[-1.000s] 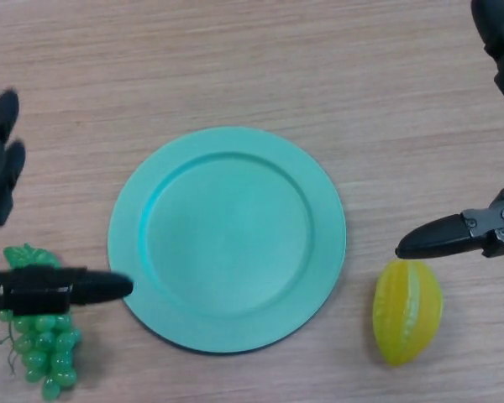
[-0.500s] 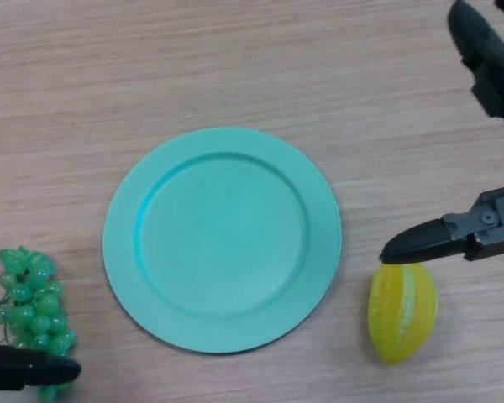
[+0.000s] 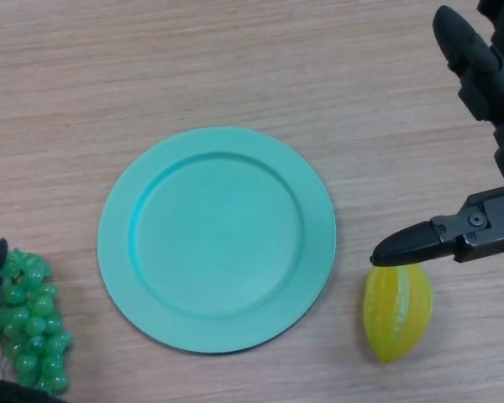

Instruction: Pick up the green grapes and place it on the plate

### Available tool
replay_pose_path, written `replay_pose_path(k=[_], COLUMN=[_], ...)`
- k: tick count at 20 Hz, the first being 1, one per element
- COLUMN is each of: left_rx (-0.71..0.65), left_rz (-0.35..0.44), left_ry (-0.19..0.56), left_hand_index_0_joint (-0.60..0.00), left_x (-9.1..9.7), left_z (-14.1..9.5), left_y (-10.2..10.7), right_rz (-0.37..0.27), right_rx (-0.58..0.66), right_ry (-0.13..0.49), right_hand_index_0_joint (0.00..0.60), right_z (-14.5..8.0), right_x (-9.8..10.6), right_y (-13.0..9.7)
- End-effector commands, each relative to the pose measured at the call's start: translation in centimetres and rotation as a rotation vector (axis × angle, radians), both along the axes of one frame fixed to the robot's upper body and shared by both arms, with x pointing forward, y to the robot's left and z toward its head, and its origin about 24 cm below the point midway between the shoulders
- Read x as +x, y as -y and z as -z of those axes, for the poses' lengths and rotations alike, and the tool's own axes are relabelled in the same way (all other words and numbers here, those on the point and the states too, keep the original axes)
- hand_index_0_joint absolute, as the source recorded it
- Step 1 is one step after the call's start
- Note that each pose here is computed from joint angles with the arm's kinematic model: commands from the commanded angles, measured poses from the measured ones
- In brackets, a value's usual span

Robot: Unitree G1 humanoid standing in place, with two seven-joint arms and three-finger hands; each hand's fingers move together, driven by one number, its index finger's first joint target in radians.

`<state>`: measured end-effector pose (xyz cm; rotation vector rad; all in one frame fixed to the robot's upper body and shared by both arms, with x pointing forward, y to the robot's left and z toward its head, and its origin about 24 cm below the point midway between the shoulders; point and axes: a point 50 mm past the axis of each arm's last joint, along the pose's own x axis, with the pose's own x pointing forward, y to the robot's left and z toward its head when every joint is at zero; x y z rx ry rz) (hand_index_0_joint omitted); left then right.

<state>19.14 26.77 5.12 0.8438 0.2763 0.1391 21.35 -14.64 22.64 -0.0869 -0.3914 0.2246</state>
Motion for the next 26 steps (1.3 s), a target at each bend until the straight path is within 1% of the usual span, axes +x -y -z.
replay_pose_path(k=[1, 2, 3, 4, 5, 6, 7, 10, 11, 12, 13, 14, 15, 16, 17, 18, 19, 20, 21, 22, 23, 24, 25, 26], left_rx=[0.099, 0.093, 0.089, 0.087, 0.083, 0.077, 0.074, 0.101, 0.071, 0.009, -0.125, -0.188, -0.231, -0.231, -0.254, -0.248, -0.240, -0.236, -0.218, -0.211, -0.167, -0.136, -0.012, -0.001], left_rz=[0.006, 0.007, 0.014, 0.022, 0.042, 0.070, 0.094, 0.130, 0.157, 0.157, 0.128, 0.108, 0.103, 0.101, 0.090, 0.091, 0.098, 0.106, 0.134, 0.157, 0.212, 0.244, 0.333, 0.352], left_ry=[0.142, 0.143, 0.145, 0.147, 0.153, 0.158, 0.167, 0.200, 0.211, 0.236, 0.305, 0.343, 0.391, 0.406, 0.443, 0.455, 0.502, 0.526, 0.585, 0.596, 0.613, 0.623, 0.651, 0.655], left_hand_index_0_joint=[0.000, -0.049, -0.199, -0.299, -0.449, -0.549, -0.600, -0.600, -0.600, -0.600, -0.600, -0.600, -0.600, -0.600, -0.600, -0.600, -0.600, -0.600, -0.600, -0.600, -0.600, -0.600, -0.600, -0.600], left_x=[0.5, 0.5, 0.6, 0.7, 0.9, 1.1, 1.4, 1.6, 1.4, 1.3, 1.2, 1.1, 0.8, 0.7, 0.2, 0.0, -0.4, -0.6, -0.9, -1.0, -1.1, -1.1, -0.9, -0.8], left_z=[-2.6, -2.6, -2.5, -2.5, -2.3, -2.3, -2.2, -2.0, -2.2, -2.6, -3.8, -4.5, -5.7, -6.1, -7.3, -7.9, -9.4, -10.1, -11.7, -12.3, -13.5, -14.1, -15.0, -15.3], left_y=[-0.8, -0.7, -0.6, -0.6, -0.3, 0.0, 0.4, 1.0, 1.3, 1.4, 1.3, 1.1, 1.0, 0.9, 0.9, 0.9, 1.1, 1.3, 2.0, 2.5, 3.8, 4.6, 6.1, 6.6], right_rz=[0.004, 0.003, 0.003, 0.003, 0.001, -0.001, -0.002, -0.004, -0.005, -0.006, -0.007, -0.007, -0.005, -0.005, -0.006, -0.006, -0.006, -0.006, -0.006, -0.005, -0.003, -0.003, -0.002, -0.001], right_rx=[0.014, 0.014, 0.014, 0.014, 0.016, 0.017, 0.019, 0.023, 0.024, 0.025, 0.028, 0.029, 0.031, 0.031, 0.030, 0.031, 0.030, 0.029, 0.027, 0.027, 0.029, 0.031, 0.035, 0.035], right_ry=[0.204, 0.204, 0.203, 0.203, 0.203, 0.205, 0.207, 0.204, 0.204, 0.204, 0.206, 0.206, 0.204, 0.204, 0.205, 0.205, 0.205, 0.206, 0.207, 0.207, 0.206, 0.206, 0.208, 0.209], right_hand_index_0_joint=[0.000, 0.000, 0.000, 0.000, 0.000, 0.000, 0.000, 0.000, 0.000, 0.000, 0.000, 0.000, 0.000, 0.000, 0.000, 0.000, 0.000, 0.000, 0.000, 0.000, 0.000, 0.000, 0.000, 0.000], right_z=[-2.4, -2.4, -2.4, -2.4, -2.5, -2.5, -2.5, -2.4, -2.4, -2.5, -2.6, -2.5, -2.5, -2.5, -2.4, -2.4, -2.5, -2.5, -2.5, -2.5, -2.4, -2.4, -2.5, -2.6], right_x=[-1.2, -1.2, -1.2, -1.2, -1.2, -1.2, -1.3, -1.4, -1.5, -1.5, -1.6, -1.6, -1.7, -1.7, -1.8, -1.8, -1.9, -1.9, -1.9, -1.9, -1.9, -2.0, -2.0, -2.0], right_y=[0.3, 0.3, 0.3, 0.3, 0.3, 0.3, 0.4, 0.4, 0.4, 0.4, 0.5, 0.5, 0.5, 0.5, 0.4, 0.4, 0.4, 0.4, 0.4, 0.4, 0.4, 0.4, 0.4, 0.4])
